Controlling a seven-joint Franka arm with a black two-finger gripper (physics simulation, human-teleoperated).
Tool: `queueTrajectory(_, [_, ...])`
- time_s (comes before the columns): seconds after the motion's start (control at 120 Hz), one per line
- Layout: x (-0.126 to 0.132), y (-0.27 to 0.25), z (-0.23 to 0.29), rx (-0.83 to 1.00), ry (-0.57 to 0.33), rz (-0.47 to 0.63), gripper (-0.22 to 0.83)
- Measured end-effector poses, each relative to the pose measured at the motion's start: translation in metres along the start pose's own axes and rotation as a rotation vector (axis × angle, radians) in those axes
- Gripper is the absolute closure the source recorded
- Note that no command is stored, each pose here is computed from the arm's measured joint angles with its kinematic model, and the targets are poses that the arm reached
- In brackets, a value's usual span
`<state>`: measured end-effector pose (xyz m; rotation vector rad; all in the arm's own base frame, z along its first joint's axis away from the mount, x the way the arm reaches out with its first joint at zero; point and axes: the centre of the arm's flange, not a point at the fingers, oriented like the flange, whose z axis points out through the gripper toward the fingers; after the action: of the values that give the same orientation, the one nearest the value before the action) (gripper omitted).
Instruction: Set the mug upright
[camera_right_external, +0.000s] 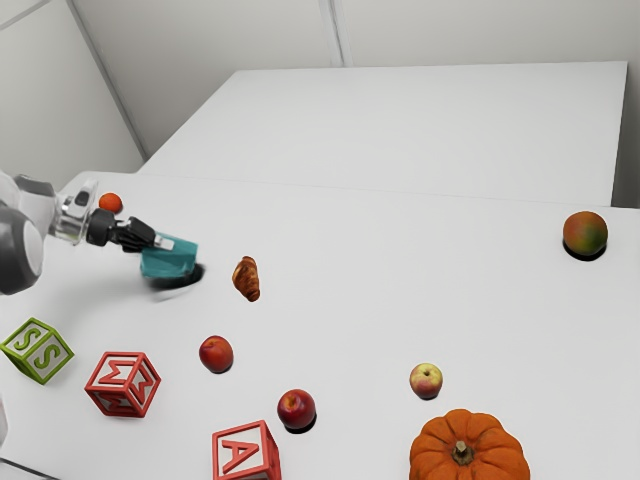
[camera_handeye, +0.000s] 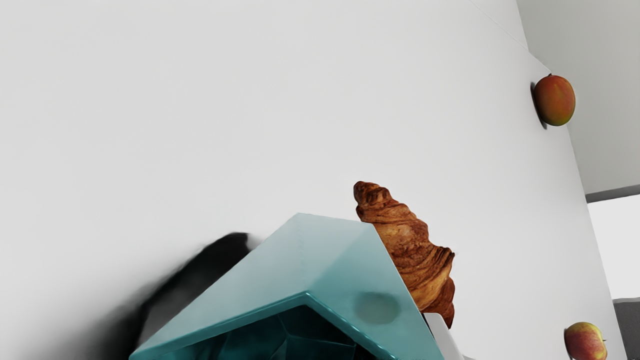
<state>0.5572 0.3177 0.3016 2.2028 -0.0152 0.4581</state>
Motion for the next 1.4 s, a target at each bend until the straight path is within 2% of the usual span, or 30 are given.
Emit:
queueTrajectory(0.133, [0.016,0.034,0.005,0.014,-0.007,0.058,0.77])
queueTrajectory(0.267, [0.032,0.088,0.02,0.056,-0.055,0.144,0.78])
queueTrajectory(0.483, [0.037,0.164,0.047,0.194,-0.209,0.275,0.79])
queueTrajectory(0.708, [0.042,0.213,0.086,0.407,-0.395,0.404,0.79])
queueTrajectory(0.833, [0.045,0.233,0.101,0.508,-0.462,0.444,0.79])
queueTrajectory(1.042, [0.022,0.26,0.135,0.61,-0.566,0.455,0.79])
queueTrajectory(1.4, [-0.011,0.292,0.181,0.746,-0.66,0.434,0.79])
